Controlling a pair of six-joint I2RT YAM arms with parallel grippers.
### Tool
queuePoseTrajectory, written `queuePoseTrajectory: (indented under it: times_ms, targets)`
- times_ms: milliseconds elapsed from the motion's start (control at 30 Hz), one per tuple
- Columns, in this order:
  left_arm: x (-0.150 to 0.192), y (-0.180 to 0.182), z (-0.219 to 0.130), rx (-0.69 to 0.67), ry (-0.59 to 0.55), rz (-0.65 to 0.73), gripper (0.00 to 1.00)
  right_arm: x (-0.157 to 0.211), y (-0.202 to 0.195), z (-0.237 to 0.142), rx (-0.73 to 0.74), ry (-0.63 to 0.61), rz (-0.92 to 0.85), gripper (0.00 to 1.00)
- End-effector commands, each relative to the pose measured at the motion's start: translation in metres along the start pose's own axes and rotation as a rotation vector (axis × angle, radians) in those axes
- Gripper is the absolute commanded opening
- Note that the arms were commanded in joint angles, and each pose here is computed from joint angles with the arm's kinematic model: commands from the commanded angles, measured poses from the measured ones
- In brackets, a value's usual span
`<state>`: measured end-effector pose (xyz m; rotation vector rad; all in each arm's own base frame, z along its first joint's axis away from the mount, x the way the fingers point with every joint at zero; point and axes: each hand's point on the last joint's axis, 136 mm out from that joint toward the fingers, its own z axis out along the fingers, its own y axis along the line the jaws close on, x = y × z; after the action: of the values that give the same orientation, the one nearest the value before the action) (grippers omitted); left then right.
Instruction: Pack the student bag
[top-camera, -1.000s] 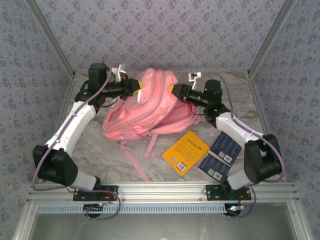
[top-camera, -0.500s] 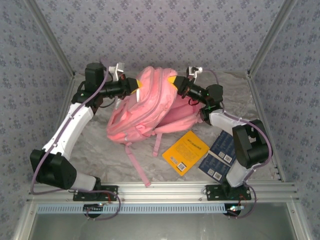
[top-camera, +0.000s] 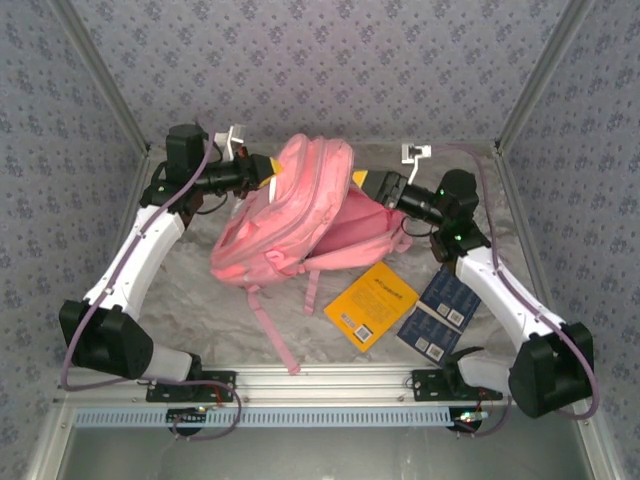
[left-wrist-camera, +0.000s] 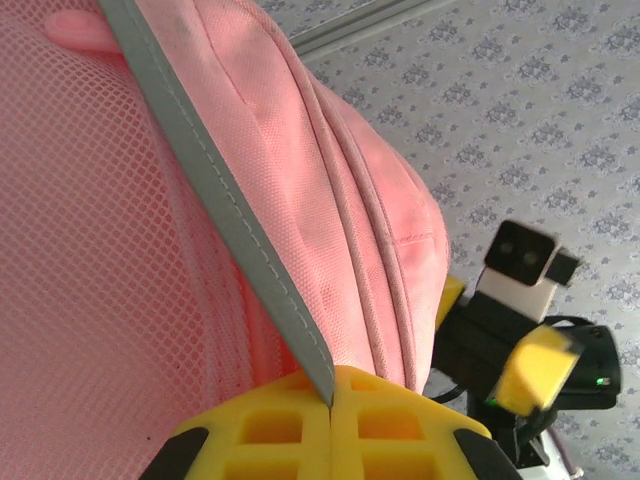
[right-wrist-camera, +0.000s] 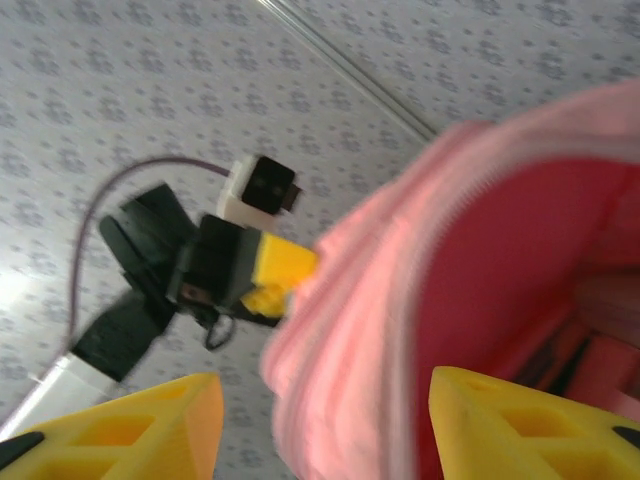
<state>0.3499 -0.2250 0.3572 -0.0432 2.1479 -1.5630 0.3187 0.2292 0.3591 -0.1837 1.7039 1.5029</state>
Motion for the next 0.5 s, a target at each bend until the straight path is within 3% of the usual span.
queuePoseTrajectory:
  times_ms: [0,233,467]
  targets:
    - [-0.016,-0.085,-0.026,0.19,-0.075,0.224,0.0,0.033,-0.028,-0.006,0.054,0.054,-0.106,0.6]
    - [-0.01,-0.088,-0.023,0.203,-0.052,0.233,0.0,0.054,-0.029,0.008,-0.01,0.08,-0.186,0.64]
    - [-0.006,-0.086,-0.02,0.201,-0.035,0.236,0.0,0.047,0.012,0.031,-0.278,0.029,-0.192,0.67]
